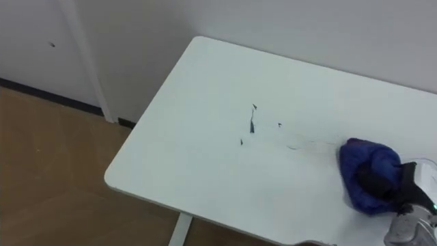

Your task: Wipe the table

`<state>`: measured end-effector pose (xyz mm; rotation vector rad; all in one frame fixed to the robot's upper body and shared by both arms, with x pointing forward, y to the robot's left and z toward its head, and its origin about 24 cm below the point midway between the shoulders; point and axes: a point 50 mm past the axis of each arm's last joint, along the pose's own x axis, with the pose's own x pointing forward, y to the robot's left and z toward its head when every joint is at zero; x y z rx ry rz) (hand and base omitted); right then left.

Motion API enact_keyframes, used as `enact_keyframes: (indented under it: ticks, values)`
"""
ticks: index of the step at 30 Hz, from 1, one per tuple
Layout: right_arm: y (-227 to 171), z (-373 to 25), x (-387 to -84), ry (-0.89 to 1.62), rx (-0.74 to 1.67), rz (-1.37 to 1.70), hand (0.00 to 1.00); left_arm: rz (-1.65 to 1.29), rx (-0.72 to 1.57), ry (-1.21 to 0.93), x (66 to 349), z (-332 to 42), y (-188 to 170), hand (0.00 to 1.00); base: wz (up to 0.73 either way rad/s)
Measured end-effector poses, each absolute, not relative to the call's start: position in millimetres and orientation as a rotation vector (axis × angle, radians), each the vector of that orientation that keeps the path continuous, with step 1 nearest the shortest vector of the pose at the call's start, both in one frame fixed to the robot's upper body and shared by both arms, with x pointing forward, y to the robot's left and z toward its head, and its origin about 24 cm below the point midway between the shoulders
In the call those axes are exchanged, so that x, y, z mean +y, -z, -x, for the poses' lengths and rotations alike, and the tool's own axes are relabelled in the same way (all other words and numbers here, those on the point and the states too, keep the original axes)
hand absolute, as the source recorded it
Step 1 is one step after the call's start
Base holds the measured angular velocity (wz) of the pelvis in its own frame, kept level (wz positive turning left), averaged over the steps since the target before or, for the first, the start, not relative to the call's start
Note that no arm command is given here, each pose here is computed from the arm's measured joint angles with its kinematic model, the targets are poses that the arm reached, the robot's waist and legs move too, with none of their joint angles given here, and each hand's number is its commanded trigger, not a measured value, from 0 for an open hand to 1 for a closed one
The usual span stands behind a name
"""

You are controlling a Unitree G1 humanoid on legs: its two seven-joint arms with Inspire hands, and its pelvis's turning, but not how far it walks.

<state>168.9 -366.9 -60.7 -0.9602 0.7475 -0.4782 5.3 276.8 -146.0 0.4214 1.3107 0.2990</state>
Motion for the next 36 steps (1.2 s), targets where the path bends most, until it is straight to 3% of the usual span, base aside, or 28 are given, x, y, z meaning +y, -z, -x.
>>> enact_keyframes:
  ticks: [8,15,18,26,32,36]
  values:
    - [50.4,-200.2,-346.4,0.346,0.682,1.129,1.0,-0.436,1.356,-0.258,271.2,2.8,150.2,0.0,-0.26]
    - [29.6,-277.6,-228.2,-0.098,0.324,1.296,1.0,-0.447,1.351,-0.168,259.5,-4.3,153.8,0.0,-0.15]
    - [17.5,-294.9,-217.0,-0.124,0.277,1.294,1.0,-0.433,1.34,-0.159,256.2,-6.6,153.9,0.0,0.31]
    - [34.4,-279.7,-258.1,0.007,0.446,1.067,1.0,-0.41,1.422,-0.191,262.8,19.4,151.9,0.0,0.37]
    - [56.3,-229.1,-308.8,0.215,0.592,0.93,1.0,-0.409,1.403,-0.255,275.0,19.2,147.6,0.0,0.14]
    - [62.0,-178.9,-358.3,0.39,0.749,0.912,1.0,-0.407,1.401,-0.325,286.7,21.4,143.5,0.0,-0.05]
